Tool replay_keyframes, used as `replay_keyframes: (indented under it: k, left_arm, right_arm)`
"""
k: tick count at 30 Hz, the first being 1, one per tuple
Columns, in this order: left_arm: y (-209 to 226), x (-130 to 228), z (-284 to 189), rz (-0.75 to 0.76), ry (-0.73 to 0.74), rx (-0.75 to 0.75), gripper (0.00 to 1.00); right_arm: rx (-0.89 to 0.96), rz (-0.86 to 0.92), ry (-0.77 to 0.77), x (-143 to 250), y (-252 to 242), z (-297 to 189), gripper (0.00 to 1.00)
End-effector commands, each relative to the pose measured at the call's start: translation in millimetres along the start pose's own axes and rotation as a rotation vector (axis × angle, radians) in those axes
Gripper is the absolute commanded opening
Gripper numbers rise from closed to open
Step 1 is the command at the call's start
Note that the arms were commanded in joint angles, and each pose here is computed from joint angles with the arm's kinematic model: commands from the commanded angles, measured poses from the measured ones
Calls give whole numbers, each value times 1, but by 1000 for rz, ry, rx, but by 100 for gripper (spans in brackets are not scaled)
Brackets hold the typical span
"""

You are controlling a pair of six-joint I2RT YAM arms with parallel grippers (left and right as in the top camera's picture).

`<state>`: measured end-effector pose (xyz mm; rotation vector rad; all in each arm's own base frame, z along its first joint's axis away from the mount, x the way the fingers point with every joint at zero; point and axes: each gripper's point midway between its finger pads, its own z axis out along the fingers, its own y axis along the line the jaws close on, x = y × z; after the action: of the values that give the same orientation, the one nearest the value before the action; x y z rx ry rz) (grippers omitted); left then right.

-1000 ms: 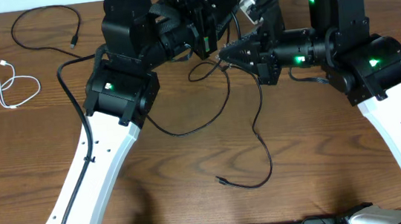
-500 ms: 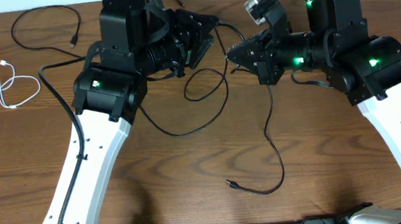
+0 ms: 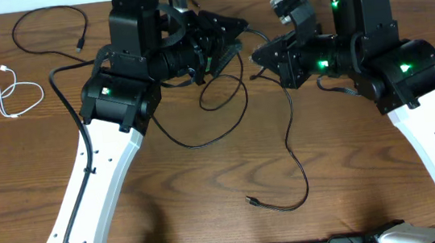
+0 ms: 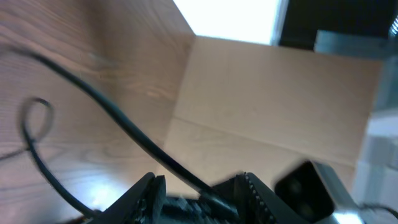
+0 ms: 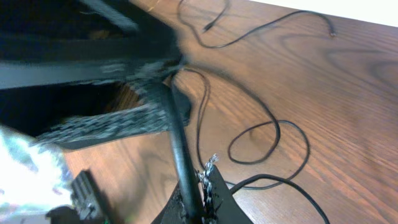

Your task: Untangle cables

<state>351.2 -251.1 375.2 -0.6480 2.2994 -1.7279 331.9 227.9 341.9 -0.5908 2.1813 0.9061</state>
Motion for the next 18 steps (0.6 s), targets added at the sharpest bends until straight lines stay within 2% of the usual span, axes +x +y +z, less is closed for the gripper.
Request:
replay_keyframes:
  k: [1,7,18]
  left_arm:
    - [-16,22,-6,-33,95,48,42]
    - [-16,32,-2,-45,124,45,42]
    - [-15,28,1,-41,83,37,42]
  right_arm:
    - [44,30,-9,-2,-6,0,1]
    - [-19,25,0,-1,5,0,1]
    - [-77,18,10,1,15,0,1]
